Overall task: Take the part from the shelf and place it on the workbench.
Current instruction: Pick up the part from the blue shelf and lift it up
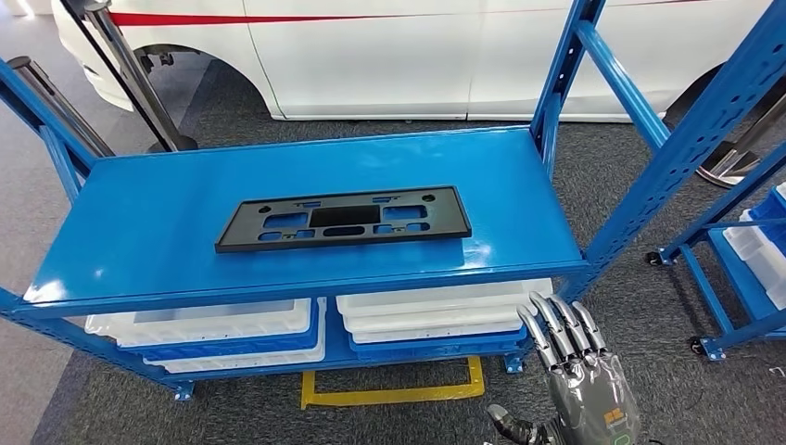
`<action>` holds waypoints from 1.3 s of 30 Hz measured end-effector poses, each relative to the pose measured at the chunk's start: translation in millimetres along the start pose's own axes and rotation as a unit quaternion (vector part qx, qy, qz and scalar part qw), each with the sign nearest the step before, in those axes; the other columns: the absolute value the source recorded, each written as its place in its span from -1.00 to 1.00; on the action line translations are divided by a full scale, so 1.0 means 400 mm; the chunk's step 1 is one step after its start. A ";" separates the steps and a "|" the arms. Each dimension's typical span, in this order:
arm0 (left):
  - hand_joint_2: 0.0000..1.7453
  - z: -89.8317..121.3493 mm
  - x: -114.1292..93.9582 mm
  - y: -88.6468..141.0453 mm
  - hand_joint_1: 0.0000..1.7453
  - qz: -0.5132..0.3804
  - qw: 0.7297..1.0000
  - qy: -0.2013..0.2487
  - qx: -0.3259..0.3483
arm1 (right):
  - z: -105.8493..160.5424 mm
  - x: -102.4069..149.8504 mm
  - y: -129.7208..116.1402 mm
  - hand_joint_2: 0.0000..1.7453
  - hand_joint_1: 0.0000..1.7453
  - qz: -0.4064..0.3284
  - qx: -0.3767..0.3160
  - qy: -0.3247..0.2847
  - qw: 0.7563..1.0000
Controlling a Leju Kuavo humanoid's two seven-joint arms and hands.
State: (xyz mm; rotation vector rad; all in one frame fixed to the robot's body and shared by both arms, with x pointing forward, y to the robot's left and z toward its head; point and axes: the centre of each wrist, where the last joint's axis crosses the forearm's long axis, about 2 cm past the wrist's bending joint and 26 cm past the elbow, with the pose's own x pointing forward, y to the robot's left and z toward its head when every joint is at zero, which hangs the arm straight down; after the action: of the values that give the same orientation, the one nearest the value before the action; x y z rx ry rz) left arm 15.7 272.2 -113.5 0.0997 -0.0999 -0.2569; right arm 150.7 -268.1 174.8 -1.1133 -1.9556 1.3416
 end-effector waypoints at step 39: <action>-1.00 0.000 0.001 0.000 -1.00 -0.018 1.000 -0.006 0.010 | -0.082 0.004 0.013 -1.00 -1.00 -0.073 -0.001 -0.030 0.997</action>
State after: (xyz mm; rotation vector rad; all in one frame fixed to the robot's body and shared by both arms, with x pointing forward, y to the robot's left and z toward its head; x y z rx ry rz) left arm 15.9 271.9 -113.5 0.1200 -0.1135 -0.2926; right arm 177.1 -249.4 182.4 -0.9220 -2.0400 1.3086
